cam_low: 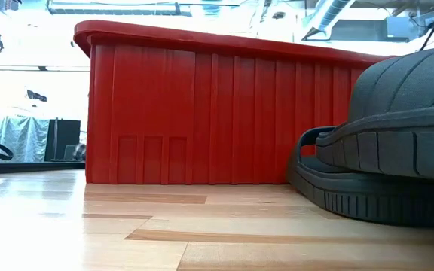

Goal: Pick and place slides into bin
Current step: Put the bottom black slipper in the red bin

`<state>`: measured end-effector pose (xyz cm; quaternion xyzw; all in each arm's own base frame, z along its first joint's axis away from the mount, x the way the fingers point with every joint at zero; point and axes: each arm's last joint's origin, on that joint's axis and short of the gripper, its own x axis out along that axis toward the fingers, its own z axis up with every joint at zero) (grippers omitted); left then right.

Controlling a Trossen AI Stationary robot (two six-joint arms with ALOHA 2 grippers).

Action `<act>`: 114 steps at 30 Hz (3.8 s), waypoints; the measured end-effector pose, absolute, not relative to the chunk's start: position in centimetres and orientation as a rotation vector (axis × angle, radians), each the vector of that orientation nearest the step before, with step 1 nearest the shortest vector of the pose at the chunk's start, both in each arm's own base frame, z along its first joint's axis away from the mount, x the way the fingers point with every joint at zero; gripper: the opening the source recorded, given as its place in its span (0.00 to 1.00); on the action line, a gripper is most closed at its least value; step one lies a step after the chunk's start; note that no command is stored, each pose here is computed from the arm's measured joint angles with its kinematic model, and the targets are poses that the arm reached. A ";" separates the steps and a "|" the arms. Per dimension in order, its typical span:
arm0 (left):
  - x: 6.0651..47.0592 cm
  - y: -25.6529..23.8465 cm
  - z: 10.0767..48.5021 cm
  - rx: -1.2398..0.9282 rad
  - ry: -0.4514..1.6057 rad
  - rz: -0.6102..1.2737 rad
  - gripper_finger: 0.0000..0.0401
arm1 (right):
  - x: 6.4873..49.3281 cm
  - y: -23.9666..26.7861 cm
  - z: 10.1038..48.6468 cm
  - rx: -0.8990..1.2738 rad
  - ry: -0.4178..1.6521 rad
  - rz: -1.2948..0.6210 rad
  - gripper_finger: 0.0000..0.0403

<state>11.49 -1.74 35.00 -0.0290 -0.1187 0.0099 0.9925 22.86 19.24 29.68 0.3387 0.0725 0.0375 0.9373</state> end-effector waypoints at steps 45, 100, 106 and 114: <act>11.6 -1.9 34.6 -0.089 -0.198 -0.023 0.47 | 22.9 19.7 21.6 0.637 1.034 0.301 0.61; 11.6 -1.9 34.5 -0.113 -0.180 -0.027 0.47 | 26.6 19.4 16.8 0.565 1.088 0.360 0.60; 11.6 -1.9 34.5 -0.120 -0.179 -0.028 0.47 | 26.6 19.4 16.8 0.571 1.098 0.369 0.45; 11.6 -1.9 34.4 -0.126 -0.176 -0.029 0.47 | 26.5 19.4 16.8 0.605 1.147 0.440 0.04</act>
